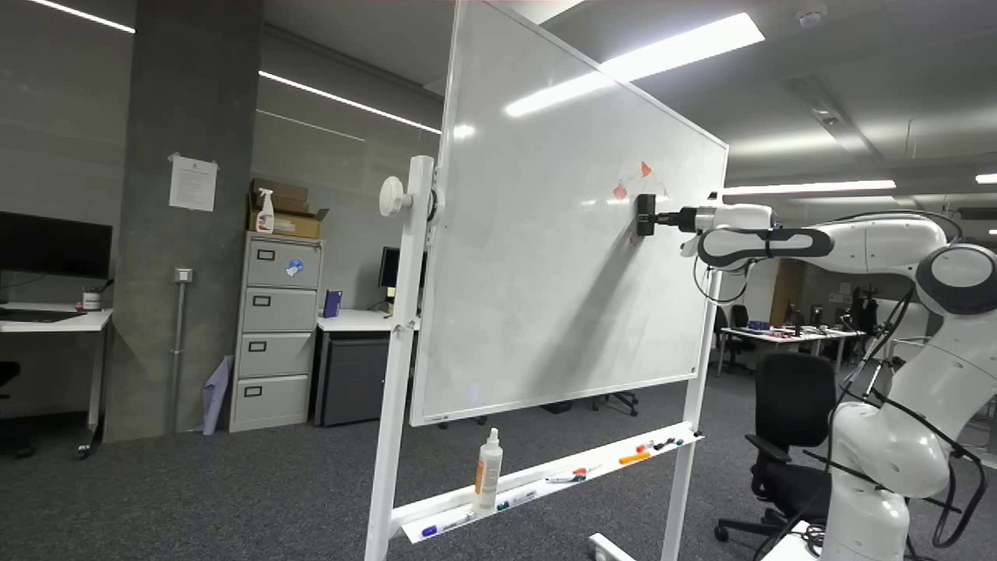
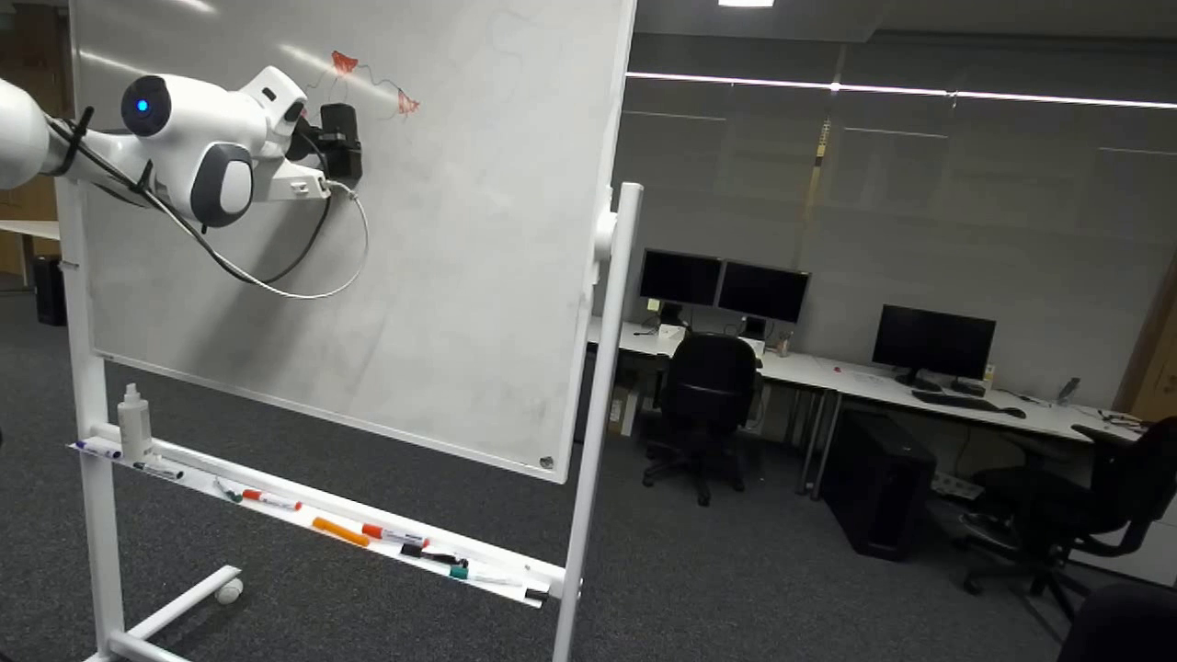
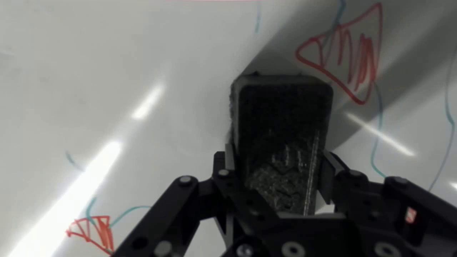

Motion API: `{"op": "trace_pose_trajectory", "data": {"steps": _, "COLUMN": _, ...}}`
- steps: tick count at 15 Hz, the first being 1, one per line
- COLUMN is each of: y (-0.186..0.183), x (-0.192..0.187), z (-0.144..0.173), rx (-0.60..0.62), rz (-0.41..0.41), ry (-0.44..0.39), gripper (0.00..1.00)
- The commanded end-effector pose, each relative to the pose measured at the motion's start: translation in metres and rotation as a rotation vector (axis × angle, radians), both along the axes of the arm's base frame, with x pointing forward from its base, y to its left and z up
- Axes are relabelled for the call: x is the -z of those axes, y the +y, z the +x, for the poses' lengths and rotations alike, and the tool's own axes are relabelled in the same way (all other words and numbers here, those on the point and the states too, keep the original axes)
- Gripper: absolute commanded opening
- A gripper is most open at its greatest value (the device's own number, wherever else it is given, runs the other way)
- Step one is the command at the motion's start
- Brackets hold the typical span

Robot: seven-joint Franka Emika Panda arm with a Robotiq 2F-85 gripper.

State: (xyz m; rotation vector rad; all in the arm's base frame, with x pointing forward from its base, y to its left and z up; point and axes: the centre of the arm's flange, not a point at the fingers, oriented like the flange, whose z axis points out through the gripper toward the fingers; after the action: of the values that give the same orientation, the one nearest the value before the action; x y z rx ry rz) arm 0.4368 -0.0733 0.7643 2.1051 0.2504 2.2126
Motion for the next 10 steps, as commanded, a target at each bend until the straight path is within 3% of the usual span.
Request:
{"op": "trace_pose_trajectory", "data": {"steps": 1, "y": 0.038, "x": -0.015, "z": 0.014, "rx": -0.038, "rz": -0.02, "ry": -0.005, "gripper": 0.31}}
{"op": "trace_pose_trajectory", "data": {"steps": 5, "y": 0.062, "x": -0.023, "z": 0.014, "rx": -0.069, "rz": -0.049, "ry": -0.016, "gripper": 0.31}}
{"op": "trace_pose_trajectory", "data": {"steps": 10, "y": 0.062, "x": -0.042, "z": 0.018, "rx": -0.052, "rz": -0.067, "ry": -0.043, "gripper": 0.31}}
